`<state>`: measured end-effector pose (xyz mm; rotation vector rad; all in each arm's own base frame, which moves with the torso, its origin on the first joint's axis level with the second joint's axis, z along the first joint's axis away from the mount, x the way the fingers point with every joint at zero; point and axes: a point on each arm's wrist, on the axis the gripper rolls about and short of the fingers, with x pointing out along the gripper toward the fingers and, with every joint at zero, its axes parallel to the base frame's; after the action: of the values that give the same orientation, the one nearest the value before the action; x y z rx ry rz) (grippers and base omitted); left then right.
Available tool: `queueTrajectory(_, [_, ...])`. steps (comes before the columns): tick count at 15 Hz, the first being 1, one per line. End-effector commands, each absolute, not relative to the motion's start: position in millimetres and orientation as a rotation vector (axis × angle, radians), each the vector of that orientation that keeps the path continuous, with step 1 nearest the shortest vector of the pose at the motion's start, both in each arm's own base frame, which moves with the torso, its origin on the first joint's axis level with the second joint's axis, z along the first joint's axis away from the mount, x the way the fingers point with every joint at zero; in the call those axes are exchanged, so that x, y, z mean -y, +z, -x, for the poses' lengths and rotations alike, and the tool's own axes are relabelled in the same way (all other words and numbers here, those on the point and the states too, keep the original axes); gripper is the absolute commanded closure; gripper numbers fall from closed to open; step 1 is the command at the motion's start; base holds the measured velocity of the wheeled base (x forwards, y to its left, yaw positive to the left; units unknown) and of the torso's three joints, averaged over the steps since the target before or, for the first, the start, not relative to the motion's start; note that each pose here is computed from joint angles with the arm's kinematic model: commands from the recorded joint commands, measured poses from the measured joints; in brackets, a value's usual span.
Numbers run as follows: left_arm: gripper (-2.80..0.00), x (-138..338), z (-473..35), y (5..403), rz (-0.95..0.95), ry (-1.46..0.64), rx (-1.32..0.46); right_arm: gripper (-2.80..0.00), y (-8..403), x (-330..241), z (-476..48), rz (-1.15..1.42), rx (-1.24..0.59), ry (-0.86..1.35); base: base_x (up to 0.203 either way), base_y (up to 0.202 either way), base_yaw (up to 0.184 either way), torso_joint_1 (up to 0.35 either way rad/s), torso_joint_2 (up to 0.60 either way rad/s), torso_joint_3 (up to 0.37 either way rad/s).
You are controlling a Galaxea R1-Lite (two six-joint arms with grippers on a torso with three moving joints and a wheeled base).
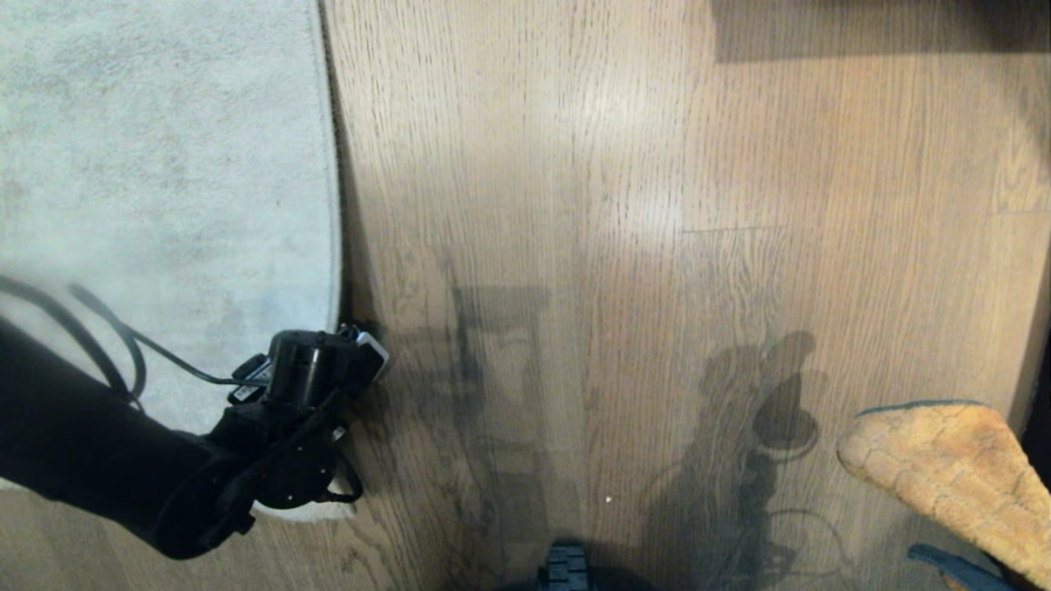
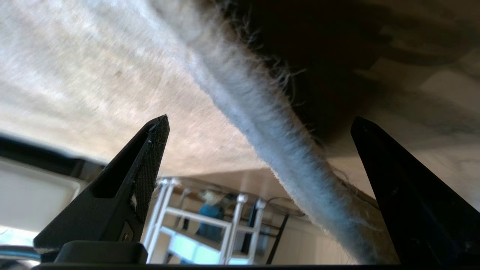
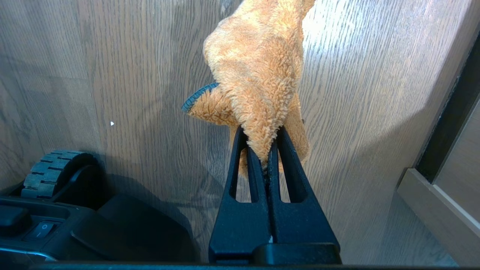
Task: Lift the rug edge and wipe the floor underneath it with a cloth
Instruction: Lift up the carpet
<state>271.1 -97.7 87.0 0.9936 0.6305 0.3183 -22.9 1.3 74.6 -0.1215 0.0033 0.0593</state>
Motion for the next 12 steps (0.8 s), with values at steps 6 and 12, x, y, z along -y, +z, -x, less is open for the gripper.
queueTrajectory(6, [-2.80, 97, -261, 87, -1.009, 0.344, -0.626, 0.00, 75, -1, 23, 0.122, -0.004, 0.060, 0.000, 0.000, 0.000, 0.000, 0.00, 0.000])
queueTrajectory(12, [0.00, 99, -259, 73, -0.999, 0.344, -0.603, 0.00, 75, -1, 23, 0.122, -0.004, 0.060, 0.000, 0.000, 0.000, 0.000, 0.00, 0.000])
